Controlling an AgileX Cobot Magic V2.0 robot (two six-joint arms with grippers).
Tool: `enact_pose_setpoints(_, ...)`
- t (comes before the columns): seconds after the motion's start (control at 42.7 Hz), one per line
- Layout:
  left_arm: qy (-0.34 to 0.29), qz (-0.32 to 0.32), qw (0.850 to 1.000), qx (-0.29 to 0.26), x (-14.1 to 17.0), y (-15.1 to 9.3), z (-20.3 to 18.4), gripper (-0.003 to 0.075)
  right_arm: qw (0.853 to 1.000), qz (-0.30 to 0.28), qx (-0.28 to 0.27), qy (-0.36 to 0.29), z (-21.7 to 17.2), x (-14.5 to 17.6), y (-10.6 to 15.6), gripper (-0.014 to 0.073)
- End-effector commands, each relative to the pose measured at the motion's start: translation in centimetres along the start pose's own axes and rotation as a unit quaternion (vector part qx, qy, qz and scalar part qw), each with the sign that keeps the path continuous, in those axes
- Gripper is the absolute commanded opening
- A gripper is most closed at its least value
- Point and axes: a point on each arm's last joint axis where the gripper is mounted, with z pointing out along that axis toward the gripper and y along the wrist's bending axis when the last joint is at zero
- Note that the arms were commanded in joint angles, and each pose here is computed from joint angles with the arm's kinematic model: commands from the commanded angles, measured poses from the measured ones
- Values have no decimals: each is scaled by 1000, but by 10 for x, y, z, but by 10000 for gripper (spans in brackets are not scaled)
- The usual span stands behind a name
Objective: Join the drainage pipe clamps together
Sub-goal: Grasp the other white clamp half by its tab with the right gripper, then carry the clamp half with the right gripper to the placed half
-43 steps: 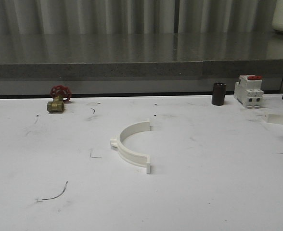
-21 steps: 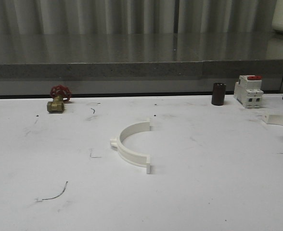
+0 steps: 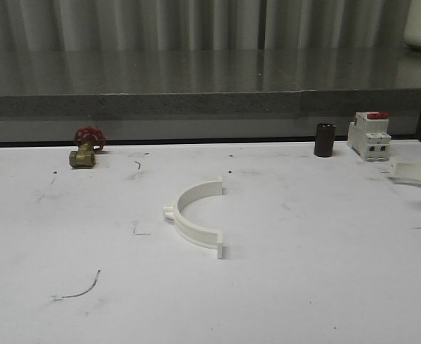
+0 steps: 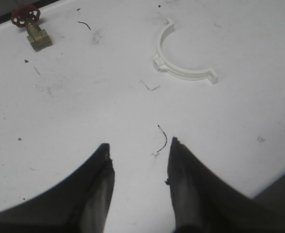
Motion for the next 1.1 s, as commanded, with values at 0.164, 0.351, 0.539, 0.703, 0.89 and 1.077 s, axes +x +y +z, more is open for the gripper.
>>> enact_pose_setpoints(0.164, -49, -2, 999, -2, -13, 0, -6, 258, 998, 0, -33, -58, -78, 13, 65, 163)
enact_pose_setpoints(0.351, -49, -2, 999, -2, -13, 0, -6, 258, 997, -3, -48, -61, -91, 32, 122, 165)
enact_pose_setpoints(0.539, -49, -2, 999, -2, -13, 0, -6, 258, 996, -6, -53, -68, -97, 48, 177, 165)
enact_pose_setpoints(0.703, -49, -2, 999, -2, -13, 0, -6, 258, 997, 5, -37, -70, -94, 58, 206, 165)
enact_pose_setpoints(0.89, -49, -2, 999, -2, -13, 0, -6, 258, 998, 10, -33, -51, -74, 65, 225, 165)
enact_pose_setpoints(1.077, -49, -2, 999, -2, -13, 0, -6, 258, 998, 12, -30, -44, -56, 62, 231, 165)
